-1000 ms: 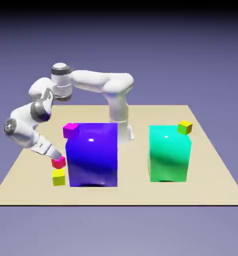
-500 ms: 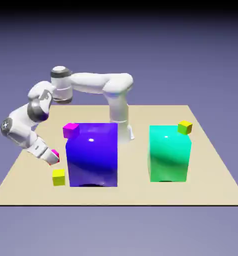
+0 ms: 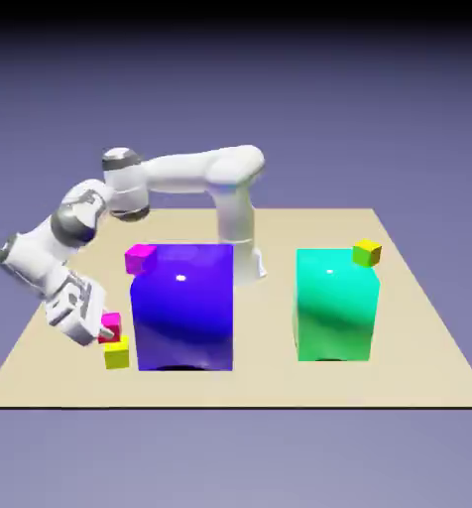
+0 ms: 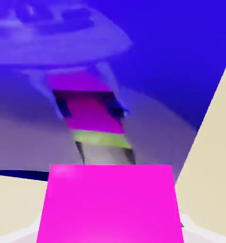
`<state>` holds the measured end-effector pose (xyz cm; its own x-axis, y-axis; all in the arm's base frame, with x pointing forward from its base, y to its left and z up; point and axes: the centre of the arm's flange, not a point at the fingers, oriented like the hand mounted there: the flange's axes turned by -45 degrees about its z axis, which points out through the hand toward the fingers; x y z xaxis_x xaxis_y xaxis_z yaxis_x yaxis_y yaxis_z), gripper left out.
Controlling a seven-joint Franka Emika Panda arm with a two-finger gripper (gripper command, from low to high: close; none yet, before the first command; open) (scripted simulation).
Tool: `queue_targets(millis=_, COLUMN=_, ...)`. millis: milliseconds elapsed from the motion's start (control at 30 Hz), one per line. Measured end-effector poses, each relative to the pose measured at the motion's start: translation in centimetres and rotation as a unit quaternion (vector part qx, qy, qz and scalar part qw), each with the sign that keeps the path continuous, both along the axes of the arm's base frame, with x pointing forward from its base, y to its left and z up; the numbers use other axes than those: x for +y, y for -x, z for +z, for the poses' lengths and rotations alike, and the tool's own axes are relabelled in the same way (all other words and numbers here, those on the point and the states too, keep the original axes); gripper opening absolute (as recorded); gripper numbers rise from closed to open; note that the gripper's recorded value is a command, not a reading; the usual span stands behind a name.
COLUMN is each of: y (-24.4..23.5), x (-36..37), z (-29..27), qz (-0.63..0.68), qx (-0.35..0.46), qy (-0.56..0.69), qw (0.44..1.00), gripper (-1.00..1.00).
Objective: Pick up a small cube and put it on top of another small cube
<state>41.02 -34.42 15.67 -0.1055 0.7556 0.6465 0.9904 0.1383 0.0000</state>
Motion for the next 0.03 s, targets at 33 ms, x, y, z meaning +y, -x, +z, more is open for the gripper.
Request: queue_targets(millis=33, y=-0.17, x=-1.24, z=1.95, qz=-0.001, qx=0.001, qy=0.001, qw=1.000, gripper=1.00)
